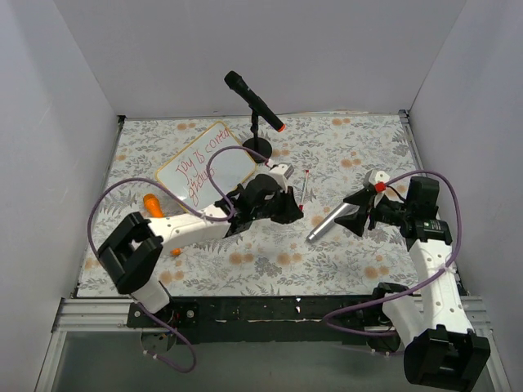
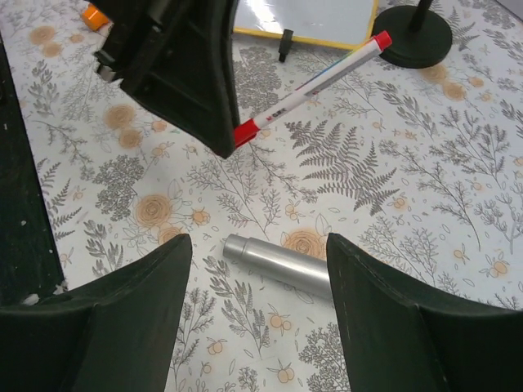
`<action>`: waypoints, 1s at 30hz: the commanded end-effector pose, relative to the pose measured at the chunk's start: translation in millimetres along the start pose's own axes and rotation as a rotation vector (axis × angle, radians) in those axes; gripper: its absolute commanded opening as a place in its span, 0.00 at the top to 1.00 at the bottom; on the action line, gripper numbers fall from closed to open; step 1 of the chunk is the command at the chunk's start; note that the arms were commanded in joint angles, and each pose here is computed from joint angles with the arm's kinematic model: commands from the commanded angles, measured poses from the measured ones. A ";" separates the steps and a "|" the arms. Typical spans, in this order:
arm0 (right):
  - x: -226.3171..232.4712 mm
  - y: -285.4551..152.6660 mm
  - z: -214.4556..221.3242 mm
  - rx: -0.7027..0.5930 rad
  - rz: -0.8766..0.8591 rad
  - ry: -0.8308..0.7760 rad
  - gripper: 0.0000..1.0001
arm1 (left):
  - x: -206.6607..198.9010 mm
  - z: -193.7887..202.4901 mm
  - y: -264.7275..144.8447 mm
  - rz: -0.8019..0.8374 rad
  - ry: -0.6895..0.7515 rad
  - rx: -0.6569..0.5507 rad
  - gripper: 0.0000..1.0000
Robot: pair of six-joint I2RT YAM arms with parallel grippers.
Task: Write a sentence on the whiteboard
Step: Put down the whiteboard marker at the center of the board.
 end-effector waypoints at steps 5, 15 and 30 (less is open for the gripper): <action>-15.4 -10.7 5.6 -0.084 0.084 0.007 0.24 | 46.7 15.2 61.8 -0.103 -0.066 0.307 1.00; -21.6 -14.9 10.7 -0.086 0.114 0.041 0.24 | 84.6 35.1 99.3 -0.209 -0.079 0.465 0.73; -25.9 -40.6 -35.4 -0.001 0.198 0.121 0.24 | 23.8 -84.8 -38.2 -0.142 0.060 -0.057 0.18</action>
Point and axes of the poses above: each gripper's point midway between its finger pads, its own y axis out along the fingers, its own x axis along the line the jaws close on, z = x × y, the point moved 6 cm from there along -y, back along the fingers, and after that the axes turned 10 degrees about y, right-handed, at the moved point
